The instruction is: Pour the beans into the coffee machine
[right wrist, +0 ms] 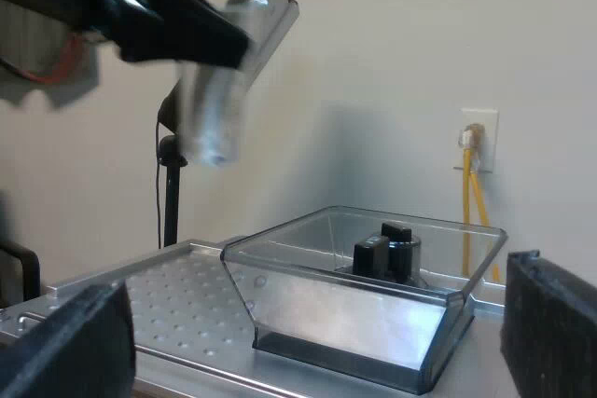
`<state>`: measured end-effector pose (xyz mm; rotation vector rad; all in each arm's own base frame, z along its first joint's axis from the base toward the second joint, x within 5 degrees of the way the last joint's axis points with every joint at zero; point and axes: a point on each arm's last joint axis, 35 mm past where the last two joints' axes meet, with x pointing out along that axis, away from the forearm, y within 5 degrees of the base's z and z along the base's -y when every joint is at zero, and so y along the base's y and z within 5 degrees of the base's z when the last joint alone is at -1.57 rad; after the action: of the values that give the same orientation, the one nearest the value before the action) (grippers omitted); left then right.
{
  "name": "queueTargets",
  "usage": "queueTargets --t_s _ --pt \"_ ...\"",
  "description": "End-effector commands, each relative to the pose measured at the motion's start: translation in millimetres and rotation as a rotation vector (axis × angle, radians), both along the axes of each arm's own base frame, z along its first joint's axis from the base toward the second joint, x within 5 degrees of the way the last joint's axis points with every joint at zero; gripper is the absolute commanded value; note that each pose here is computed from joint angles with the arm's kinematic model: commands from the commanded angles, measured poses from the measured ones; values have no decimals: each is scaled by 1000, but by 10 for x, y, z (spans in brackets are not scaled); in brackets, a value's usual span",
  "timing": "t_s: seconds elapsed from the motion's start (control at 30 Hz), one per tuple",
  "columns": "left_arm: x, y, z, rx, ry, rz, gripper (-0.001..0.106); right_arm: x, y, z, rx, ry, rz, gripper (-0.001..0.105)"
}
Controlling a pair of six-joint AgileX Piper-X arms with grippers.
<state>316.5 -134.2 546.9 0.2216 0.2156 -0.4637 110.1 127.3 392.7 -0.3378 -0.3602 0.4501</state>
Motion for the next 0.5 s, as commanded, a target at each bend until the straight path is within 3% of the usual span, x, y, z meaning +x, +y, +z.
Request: queueTargets --t_s 0.03,0.1,0.13,0.27,0.4,0.5 --pt "-108 167 120 -29 -11 55 1 -24 -27 62 33 -9 11 81" --pt "-128 226 131 -27 -6 70 1 -25 -21 53 47 7 30 81" --pt "-170 371 163 -24 0 109 1 -26 -14 46 42 18 46 81" --pt "-315 696 282 -51 -13 181 1 -27 18 -18 -20 91 111 81" --pt "-446 918 384 -114 -27 198 1 -42 41 -34 -47 120 188 81" --pt "-544 1076 420 -124 -27 224 1 -54 55 -42 -63 130 241 81"
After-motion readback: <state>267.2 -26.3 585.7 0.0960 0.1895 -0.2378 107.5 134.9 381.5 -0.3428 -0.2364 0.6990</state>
